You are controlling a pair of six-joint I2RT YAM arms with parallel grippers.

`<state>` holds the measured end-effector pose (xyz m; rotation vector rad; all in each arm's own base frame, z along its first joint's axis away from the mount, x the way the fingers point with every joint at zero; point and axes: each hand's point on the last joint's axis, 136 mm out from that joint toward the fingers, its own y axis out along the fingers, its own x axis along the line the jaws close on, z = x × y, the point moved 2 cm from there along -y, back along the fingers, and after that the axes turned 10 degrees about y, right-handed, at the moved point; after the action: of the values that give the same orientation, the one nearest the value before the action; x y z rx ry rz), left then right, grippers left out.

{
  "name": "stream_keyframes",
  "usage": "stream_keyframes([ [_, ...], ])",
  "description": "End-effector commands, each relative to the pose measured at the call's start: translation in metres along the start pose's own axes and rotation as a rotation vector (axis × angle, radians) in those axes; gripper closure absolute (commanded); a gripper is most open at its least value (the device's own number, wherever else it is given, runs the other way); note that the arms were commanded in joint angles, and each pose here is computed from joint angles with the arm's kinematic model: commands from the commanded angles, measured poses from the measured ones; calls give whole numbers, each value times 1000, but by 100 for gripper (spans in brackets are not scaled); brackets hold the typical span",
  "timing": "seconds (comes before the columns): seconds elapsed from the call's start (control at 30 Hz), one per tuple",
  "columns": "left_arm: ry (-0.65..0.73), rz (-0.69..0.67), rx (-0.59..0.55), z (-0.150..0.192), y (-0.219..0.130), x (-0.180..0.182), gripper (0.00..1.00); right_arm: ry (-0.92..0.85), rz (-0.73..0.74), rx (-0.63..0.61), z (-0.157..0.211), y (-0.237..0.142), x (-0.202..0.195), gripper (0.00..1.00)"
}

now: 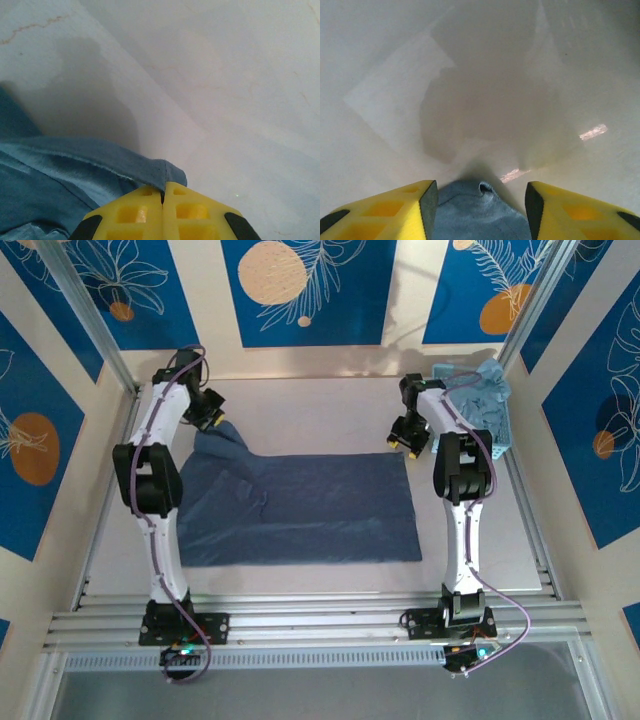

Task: Fold and stack the t-shirts

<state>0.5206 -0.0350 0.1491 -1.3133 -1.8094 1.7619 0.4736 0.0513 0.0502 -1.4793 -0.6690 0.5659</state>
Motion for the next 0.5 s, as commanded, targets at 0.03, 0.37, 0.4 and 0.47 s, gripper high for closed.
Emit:
stream_keyframes([
  [0.03,-17,44,-16,-5,-20,-1,100,8,15,14,0,6,1,59],
  [0.37,-35,69,-27,-15,-27,4,100,-10,-2,1,3,-3,2,99],
  [0.4,-38,76,-36,-17,-32,4,100,-19,-6,-9,3,-6,2,100],
  [0.47,-34,90,-60,-19,-48,2,100,-44,-31,-37,2,-15,3,100],
])
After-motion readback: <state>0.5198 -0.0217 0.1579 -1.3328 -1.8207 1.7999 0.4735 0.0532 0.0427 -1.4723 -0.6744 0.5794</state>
